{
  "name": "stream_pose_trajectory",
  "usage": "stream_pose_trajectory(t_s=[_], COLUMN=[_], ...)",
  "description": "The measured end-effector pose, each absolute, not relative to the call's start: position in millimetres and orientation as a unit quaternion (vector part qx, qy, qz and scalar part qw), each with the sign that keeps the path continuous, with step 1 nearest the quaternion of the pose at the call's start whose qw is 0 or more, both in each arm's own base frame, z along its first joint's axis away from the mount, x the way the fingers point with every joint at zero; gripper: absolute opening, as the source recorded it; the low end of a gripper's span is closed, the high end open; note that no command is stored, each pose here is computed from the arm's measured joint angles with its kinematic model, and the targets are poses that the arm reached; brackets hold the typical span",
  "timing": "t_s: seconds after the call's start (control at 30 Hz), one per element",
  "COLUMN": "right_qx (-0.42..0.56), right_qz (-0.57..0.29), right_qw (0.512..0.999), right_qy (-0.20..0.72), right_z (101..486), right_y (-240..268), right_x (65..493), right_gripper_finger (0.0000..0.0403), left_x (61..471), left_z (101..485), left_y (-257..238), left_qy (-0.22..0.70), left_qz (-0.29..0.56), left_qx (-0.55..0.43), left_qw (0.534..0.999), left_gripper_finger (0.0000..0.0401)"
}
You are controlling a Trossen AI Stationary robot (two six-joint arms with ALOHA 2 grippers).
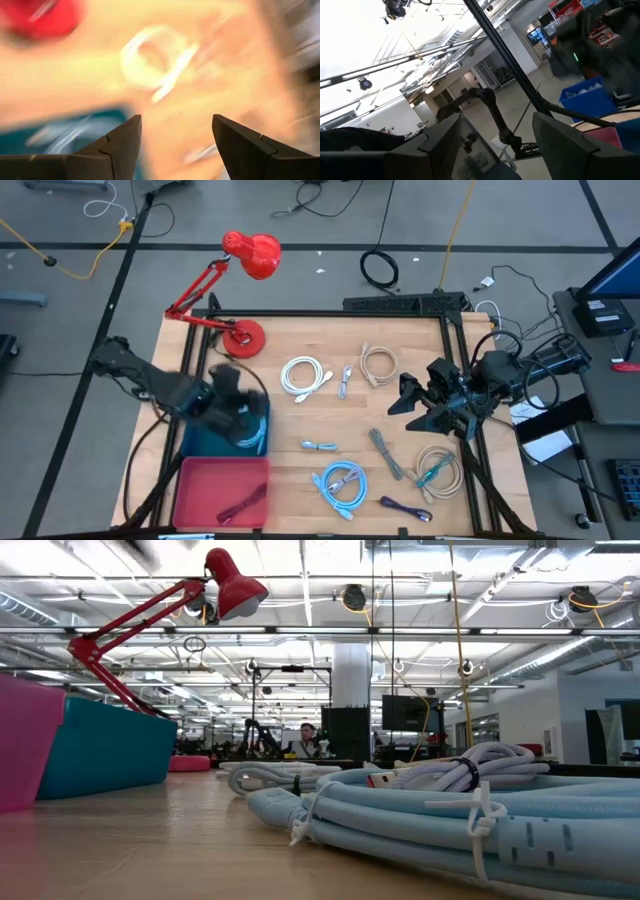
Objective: Pick & Place USB Port
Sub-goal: Put the top brown HDMI cable into the blue bin
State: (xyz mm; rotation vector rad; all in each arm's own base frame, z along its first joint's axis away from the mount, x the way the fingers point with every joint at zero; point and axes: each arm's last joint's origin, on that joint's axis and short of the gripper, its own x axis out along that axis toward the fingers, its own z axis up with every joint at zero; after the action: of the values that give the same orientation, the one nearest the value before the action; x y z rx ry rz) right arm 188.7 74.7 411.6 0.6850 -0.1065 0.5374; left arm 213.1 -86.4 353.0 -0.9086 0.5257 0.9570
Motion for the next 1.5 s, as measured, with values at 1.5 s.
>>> stream_pose_trajectory(t_s=[1.5], right_qx=[0.159], right_qz=[0.005], right_qw=[0.798], right_qy=[0.581], right_z=[228], right_y=[26], right_x=[260], right_gripper_finger=[0.0179], left_x=[283], left_z=[398], left_y=[-103], left_qy=[0.218], left_qz=[0.073], left_qx=[-0.282], left_qw=[0.931], left_gripper_finger=[0.0248])
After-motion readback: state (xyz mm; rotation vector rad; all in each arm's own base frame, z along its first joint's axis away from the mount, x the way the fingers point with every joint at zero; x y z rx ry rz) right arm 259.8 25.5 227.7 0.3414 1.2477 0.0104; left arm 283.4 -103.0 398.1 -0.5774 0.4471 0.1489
